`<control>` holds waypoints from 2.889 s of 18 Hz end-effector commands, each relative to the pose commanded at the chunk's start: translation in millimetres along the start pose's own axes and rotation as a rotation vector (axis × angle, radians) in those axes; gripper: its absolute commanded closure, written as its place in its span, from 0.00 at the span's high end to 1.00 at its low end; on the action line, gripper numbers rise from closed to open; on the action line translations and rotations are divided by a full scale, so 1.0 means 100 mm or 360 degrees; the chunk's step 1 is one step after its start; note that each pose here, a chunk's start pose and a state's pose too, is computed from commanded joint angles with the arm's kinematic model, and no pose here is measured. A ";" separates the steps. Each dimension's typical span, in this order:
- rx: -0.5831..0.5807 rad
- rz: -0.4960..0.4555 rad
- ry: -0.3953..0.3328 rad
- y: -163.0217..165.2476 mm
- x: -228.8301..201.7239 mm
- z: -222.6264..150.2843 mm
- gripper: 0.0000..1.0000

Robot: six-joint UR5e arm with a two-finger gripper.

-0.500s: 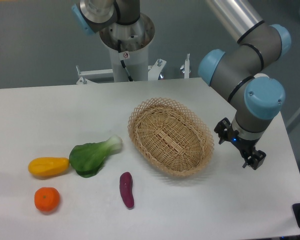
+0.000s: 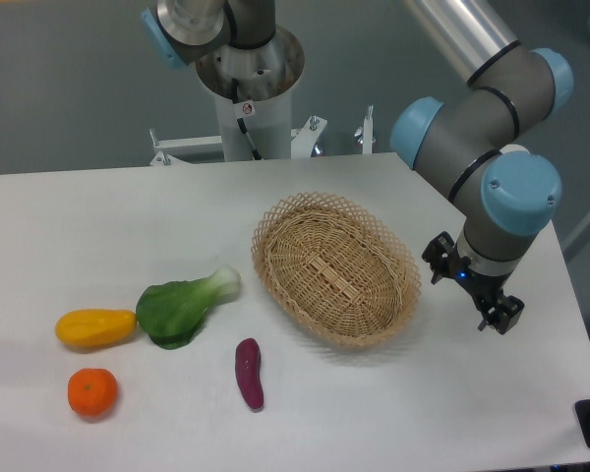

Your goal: Pick up the green vegetable from the table

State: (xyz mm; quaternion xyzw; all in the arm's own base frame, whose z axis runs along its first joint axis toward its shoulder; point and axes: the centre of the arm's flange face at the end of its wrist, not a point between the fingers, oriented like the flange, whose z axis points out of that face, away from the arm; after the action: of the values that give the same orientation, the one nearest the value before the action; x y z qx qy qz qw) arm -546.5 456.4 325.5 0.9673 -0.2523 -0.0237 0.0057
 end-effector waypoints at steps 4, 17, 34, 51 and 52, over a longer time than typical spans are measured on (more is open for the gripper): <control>0.0005 -0.0005 0.0010 -0.01 0.03 0.03 1.00; 0.0040 -0.0244 0.0008 -0.93 0.31 -0.04 1.00; 0.0137 -0.0345 0.0144 -2.35 2.12 0.33 1.00; 0.0017 -0.0233 0.0314 -2.51 2.76 0.88 1.00; 0.0016 -0.0226 0.0314 -2.53 2.78 0.88 1.00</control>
State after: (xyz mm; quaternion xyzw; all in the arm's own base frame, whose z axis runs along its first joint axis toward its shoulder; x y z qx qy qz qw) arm -185.0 542.0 220.3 0.9804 -0.1816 0.0726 0.0239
